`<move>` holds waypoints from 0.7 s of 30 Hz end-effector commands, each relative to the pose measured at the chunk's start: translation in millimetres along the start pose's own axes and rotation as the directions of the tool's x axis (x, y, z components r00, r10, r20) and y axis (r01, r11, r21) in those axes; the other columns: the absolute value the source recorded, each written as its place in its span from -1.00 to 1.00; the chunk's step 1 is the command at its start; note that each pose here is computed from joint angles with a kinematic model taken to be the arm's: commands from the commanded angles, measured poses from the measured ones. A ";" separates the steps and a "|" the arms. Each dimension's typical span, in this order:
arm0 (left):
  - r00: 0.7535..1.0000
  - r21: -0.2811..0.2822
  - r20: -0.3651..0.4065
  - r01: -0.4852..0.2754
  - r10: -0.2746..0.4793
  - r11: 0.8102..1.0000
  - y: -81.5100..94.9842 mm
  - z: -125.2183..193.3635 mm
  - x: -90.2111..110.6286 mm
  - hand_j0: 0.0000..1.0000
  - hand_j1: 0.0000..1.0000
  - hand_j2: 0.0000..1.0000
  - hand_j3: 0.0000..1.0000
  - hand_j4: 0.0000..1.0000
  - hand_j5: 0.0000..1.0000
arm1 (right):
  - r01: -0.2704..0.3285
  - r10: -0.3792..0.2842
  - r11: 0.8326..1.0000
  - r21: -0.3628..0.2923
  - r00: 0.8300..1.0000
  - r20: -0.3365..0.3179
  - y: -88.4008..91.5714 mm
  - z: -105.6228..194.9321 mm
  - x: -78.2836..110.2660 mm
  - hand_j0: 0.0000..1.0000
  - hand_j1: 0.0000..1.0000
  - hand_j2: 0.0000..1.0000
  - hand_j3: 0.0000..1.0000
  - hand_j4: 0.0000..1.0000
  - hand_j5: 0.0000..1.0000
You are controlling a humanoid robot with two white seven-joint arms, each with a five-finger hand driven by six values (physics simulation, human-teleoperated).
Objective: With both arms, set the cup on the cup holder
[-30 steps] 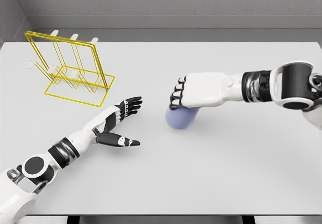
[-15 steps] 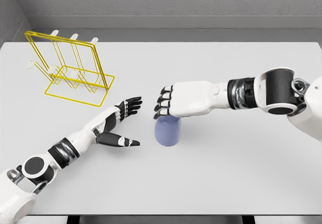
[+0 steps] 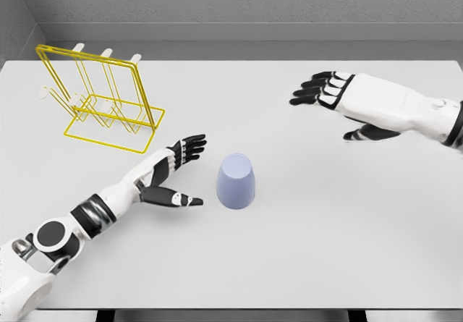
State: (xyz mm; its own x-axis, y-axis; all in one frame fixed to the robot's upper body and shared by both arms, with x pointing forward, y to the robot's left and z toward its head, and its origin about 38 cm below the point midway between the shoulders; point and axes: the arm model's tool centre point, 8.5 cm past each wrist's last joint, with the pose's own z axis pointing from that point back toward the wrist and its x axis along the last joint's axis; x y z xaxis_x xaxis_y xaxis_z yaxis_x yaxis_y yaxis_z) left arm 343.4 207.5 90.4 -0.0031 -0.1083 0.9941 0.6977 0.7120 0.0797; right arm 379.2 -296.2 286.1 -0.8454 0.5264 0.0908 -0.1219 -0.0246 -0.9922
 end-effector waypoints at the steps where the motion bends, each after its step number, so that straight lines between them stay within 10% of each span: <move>1: 1.000 -0.016 0.000 -0.020 0.020 1.000 -9.4 -4.6 -2.6 1.00 1.00 1.00 1.00 1.00 1.00 | 0.010 -0.014 0.986 -0.168 1.000 -0.026 -47.4 36.6 -8.2 1.00 1.00 1.00 1.00 1.00 1.00; 21: 0.994 -0.029 -0.061 -0.091 0.090 0.995 -29.0 -49.7 2.6 1.00 1.00 1.00 1.00 1.00 1.00 | 0.148 -0.164 0.966 -0.213 0.985 -0.057 -2.8 48.5 -15.4 1.00 1.00 1.00 1.00 1.00 1.00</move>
State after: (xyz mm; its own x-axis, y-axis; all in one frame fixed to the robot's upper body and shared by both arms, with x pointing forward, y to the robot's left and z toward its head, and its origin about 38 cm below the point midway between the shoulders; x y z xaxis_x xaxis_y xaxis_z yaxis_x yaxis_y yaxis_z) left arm 358.1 152.7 90.4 0.0852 -0.0820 0.9930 0.7195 0.6945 -0.0044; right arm 367.2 -343.8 290.3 -0.7852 0.5702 0.2416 -0.1331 0.2257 -0.9651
